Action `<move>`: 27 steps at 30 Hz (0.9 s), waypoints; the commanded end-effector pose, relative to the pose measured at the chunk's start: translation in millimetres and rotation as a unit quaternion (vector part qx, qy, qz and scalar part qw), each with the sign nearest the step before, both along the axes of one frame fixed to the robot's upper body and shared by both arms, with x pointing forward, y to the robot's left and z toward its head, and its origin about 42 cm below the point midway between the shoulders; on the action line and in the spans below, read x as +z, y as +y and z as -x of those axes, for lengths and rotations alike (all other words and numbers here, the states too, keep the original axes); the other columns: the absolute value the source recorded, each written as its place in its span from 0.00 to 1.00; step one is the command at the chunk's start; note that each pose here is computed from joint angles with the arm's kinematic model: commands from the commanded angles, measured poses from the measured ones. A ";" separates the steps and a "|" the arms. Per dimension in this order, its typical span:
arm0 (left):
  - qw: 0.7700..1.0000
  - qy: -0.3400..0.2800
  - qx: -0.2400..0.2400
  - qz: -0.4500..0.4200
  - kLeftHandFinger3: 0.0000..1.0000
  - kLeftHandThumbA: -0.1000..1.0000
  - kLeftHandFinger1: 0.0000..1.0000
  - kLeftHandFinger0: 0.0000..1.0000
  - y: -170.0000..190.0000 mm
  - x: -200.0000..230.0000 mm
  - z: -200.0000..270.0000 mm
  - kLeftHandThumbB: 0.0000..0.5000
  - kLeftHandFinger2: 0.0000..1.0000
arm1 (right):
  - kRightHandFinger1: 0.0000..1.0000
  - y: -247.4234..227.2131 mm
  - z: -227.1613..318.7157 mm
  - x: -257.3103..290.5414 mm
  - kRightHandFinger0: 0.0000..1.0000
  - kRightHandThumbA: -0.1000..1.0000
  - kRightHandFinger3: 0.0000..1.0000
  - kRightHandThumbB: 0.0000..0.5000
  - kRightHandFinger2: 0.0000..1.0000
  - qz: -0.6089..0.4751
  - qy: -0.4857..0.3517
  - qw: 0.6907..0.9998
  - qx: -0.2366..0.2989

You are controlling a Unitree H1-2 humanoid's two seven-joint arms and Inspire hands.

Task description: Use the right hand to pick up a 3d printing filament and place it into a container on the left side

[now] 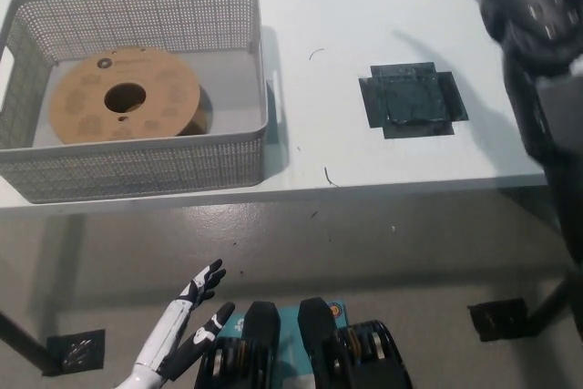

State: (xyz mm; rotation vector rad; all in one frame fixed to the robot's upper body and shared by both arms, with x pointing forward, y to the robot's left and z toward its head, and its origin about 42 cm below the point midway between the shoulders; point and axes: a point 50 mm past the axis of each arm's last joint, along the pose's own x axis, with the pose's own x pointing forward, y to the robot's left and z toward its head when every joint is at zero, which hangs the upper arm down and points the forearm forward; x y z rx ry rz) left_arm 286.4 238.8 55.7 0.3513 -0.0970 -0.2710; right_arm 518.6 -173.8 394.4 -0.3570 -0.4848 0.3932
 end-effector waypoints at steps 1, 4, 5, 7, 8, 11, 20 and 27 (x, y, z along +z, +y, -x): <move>0.999 -0.032 -0.007 0.013 1.00 0.86 1.00 1.00 -5.4 11.2 -1.1 0.29 1.00 | 1.00 -21.2 210.6 83.9 1.00 1.00 1.00 0.91 1.00 0.005 -0.343 0.933 0.110; 0.999 -0.034 -0.007 0.010 1.00 0.89 1.00 1.00 -5.8 9.8 -0.3 0.30 1.00 | 1.00 -12.8 231.3 66.2 1.00 1.00 1.00 0.94 1.00 -0.006 -0.371 0.922 0.114; 0.999 -0.035 -0.007 0.010 1.00 0.90 1.00 1.00 -5.3 8.9 0.0 0.31 1.00 | 1.00 -7.6 243.2 56.1 1.00 1.00 1.00 0.99 1.00 -0.013 -0.364 0.922 0.129; 0.999 -0.033 -0.006 0.011 1.00 0.90 1.00 1.00 -5.2 8.1 0.7 0.31 1.00 | 1.00 -2.5 252.1 43.9 1.00 1.00 1.00 0.95 1.00 -0.026 -0.358 0.922 0.148; 0.999 -0.032 -0.006 0.009 1.00 0.90 1.00 1.00 -5.4 7.7 1.5 0.30 1.00 | 1.00 2.2 259.7 34.8 1.00 1.00 1.00 0.93 1.00 -0.036 -0.360 0.917 0.166; 0.999 -0.032 -0.007 0.009 1.00 0.89 1.00 1.00 -6.1 6.2 1.6 0.29 1.00 | 1.00 5.4 268.8 20.2 1.00 1.00 1.00 0.99 1.00 -0.052 -0.353 0.918 0.176; 0.999 -0.034 -0.001 0.011 1.00 0.90 1.00 1.00 -6.4 5.6 3.0 0.33 1.00 | 1.00 7.0 276.2 -34.6 1.00 1.00 1.00 0.79 1.00 -0.079 -0.300 0.942 0.131; 0.999 -0.037 -0.003 0.012 1.00 0.91 1.00 1.00 -6.5 6.1 2.4 0.27 1.00 | 1.00 -5.8 250.9 -124.1 1.00 1.00 1.00 0.79 1.00 -0.097 -0.140 0.983 0.065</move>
